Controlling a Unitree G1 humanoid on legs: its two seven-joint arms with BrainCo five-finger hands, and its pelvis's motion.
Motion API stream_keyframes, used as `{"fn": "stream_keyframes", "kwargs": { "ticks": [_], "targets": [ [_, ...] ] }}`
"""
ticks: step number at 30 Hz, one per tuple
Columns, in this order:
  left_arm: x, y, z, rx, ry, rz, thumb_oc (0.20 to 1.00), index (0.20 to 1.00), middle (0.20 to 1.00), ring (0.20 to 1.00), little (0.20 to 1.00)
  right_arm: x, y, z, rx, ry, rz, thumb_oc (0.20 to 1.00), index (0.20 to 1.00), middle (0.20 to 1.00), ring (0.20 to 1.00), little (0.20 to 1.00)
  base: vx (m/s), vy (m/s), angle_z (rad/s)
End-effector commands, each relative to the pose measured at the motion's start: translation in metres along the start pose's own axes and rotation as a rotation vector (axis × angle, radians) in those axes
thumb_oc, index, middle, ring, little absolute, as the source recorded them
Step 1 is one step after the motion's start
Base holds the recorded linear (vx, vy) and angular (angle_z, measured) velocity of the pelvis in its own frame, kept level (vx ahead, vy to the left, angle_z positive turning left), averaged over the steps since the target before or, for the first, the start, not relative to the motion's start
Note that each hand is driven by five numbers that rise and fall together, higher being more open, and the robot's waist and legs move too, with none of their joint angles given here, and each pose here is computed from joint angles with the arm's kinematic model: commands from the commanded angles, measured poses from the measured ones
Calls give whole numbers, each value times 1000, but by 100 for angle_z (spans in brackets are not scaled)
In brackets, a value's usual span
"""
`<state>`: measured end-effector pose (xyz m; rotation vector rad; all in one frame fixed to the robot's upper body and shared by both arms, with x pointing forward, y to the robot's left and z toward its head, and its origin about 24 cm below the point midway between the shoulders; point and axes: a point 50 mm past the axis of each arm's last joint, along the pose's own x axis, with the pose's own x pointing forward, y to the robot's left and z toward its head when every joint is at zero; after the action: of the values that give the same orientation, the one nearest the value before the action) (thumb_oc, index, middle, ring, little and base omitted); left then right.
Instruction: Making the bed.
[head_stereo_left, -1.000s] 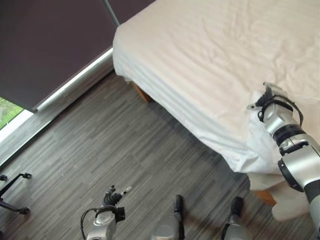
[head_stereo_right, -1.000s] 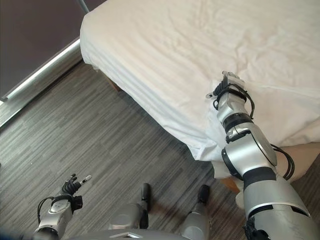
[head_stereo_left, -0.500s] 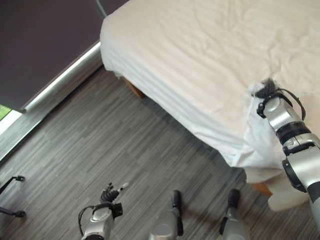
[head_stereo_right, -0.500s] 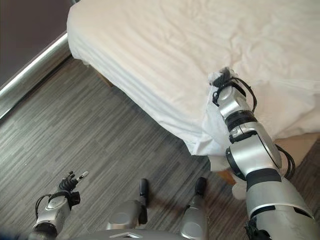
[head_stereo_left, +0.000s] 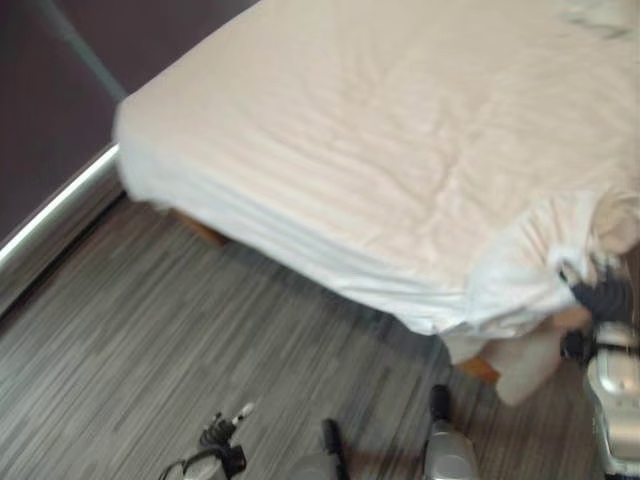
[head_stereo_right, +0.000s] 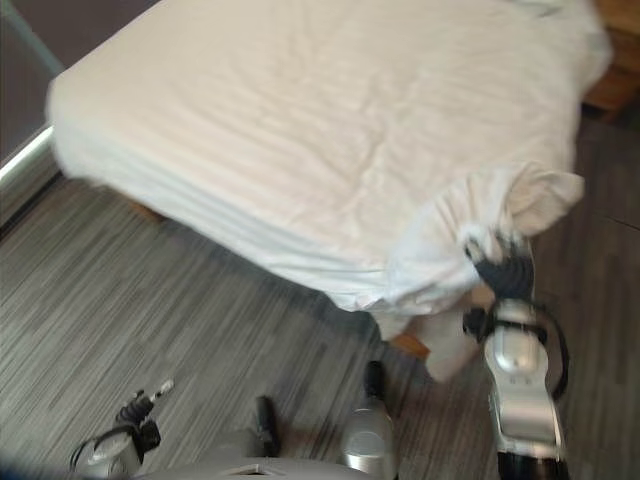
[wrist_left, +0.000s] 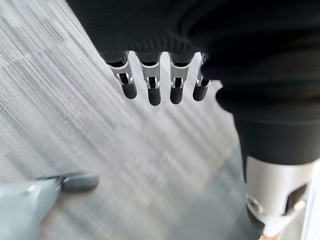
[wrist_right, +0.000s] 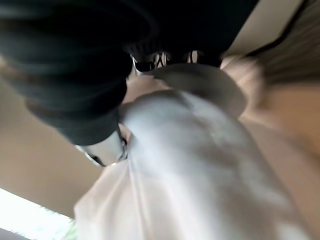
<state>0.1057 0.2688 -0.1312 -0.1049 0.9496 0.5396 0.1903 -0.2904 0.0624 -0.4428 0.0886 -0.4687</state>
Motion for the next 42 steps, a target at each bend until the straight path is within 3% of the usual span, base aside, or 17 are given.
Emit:
{"fn": "stream_keyframes", "kwargs": {
  "ticks": [1,7,8,9,10,18,20,22,25,26,27,28,30,31,35,38,42],
  "targets": [
    [3,12,20,67,-75,36,1000,1000,1000,1000,1000,7,0,10,-88,-82,38,200,200,200,200,200,-12,61,-56],
    [-2,-22,12,102,-82,-26,1000,1000,1000,1000,1000,-35,-8,-102,-316,432,63,200,200,200,200,200,-17,-6,-43],
    [-3,-22,10,105,-76,-26,1000,1000,1000,1000,1000,-41,-12,-118,-347,512,38,313,313,313,313,313,-32,-30,-42],
    [-3,-23,9,110,-72,-33,1000,1000,1000,1000,1000,-45,-16,-134,-354,597,13,724,724,724,724,724,-26,-58,-46],
    [-2,-25,7,127,-63,-38,1000,1000,1000,1000,1000,-65,-18,-168,-378,789,-8,1000,1000,1000,1000,1000,-15,-49,-29],
    [3,-30,15,100,-59,-71,1000,1000,1000,1000,1000,-96,-52,-213,-184,1216,-229,1000,1000,1000,1000,1000,3,-51,6],
    [3,-27,15,95,-56,-66,1000,1000,1000,1000,1000,-61,-95,-191,-264,1068,-320,1000,1000,1000,1000,1000,27,-61,9],
    [2,-27,14,90,-50,-62,1000,1000,1000,1000,1000,-48,-100,-181,-279,987,-333,1000,1000,1000,1000,1000,20,-46,2],
    [-1,-28,3,64,-21,-51,1000,1000,1000,1000,1000,23,-113,-81,-403,446,-423,1000,1000,1000,1000,1000,16,-64,-5],
    [-1,-28,4,65,-21,-51,1000,1000,1000,1000,1000,22,-113,-81,-403,447,-423,1000,1000,1000,1000,1000,-9,-75,1],
    [-2,-32,2,57,-22,-58,1000,1000,1000,1000,1000,45,-91,-34,-354,205,-416,511,511,511,511,511,-15,-53,8],
    [-2,-32,2,57,-22,-57,1000,1000,1000,1000,1000,45,-91,-34,-354,205,-416,200,200,200,200,200,-29,-87,6],
    [-2,-33,4,75,-40,-91,1000,1000,1000,1000,1000,62,-58,-66,-128,341,-279,200,200,200,200,200,-35,-85,4],
    [-1,-29,7,75,-42,-98,1000,1000,1000,1000,1000,86,-34,-23,141,155,-158,200,200,200,200,200,-27,-80,14],
    [1,-22,8,83,-35,-108,1000,1000,1000,1000,1000,95,2,25,502,-47,69,200,200,200,200,200,-15,-74,34],
    [3,-16,-5,114,31,-101,1000,1000,1000,1000,1000,90,67,74,905,-153,403,200,200,200,200,200,-4,-73,15],
    [3,-19,-6,142,39,-113,1000,1000,1000,1000,1000,88,97,94,962,-169,516,200,200,200,200,200,-38,-25,26]
  ]
}}
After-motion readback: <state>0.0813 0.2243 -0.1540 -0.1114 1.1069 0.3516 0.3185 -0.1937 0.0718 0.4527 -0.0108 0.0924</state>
